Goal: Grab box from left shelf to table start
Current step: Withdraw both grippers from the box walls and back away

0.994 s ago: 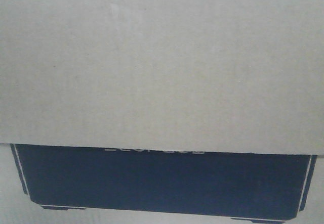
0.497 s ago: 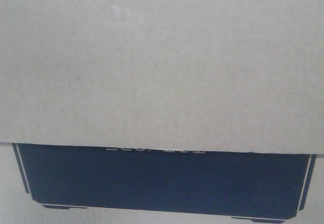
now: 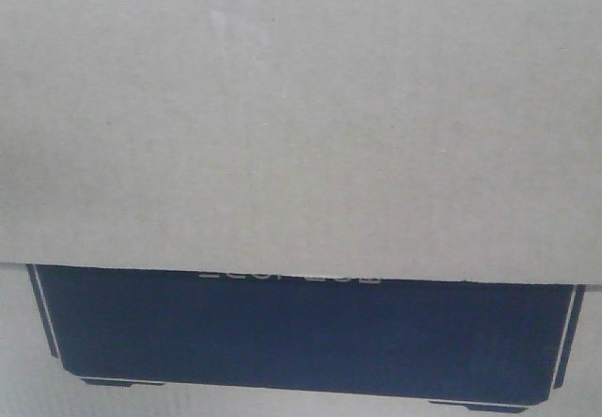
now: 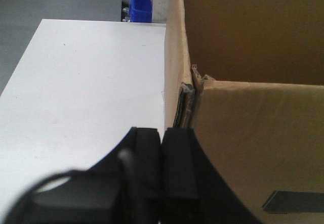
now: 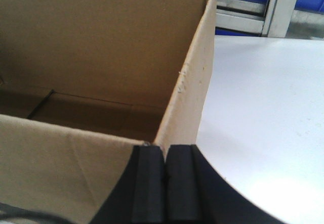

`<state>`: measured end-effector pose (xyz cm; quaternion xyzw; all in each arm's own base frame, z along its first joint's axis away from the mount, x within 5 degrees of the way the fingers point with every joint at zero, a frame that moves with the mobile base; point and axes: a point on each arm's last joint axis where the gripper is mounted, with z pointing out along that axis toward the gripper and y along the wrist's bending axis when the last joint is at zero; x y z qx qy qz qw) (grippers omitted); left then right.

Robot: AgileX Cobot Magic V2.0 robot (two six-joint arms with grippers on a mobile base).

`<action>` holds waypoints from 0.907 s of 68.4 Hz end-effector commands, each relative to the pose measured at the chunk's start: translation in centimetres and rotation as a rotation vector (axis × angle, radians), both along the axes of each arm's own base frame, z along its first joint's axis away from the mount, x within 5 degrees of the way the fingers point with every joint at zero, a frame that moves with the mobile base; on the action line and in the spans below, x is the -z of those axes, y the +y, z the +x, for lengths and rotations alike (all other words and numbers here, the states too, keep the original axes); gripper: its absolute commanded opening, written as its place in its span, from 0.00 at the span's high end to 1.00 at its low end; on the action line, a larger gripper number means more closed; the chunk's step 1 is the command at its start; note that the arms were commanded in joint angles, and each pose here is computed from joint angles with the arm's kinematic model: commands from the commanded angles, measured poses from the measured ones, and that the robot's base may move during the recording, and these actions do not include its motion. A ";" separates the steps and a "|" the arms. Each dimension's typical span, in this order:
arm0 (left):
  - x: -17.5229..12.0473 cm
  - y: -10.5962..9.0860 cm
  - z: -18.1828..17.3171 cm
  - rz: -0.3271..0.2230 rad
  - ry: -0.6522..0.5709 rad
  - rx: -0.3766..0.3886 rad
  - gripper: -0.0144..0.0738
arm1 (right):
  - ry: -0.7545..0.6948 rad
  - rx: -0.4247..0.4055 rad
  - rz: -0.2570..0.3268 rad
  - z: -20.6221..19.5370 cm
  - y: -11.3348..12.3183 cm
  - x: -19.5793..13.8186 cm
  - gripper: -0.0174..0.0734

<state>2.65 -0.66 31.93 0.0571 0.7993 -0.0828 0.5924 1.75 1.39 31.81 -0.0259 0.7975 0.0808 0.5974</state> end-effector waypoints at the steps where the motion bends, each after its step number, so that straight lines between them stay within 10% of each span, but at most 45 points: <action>1: -1.0 0.0 0.1 -0.028 -0.125 0.001 0.95 | -0.141 0.028 -0.002 0.1 -0.2 -0.7 0.75; 62: -0.2 0.0 0.2 -0.027 -0.120 -0.003 0.95 | -0.118 0.025 -0.003 0.1 -0.2 -0.1 0.75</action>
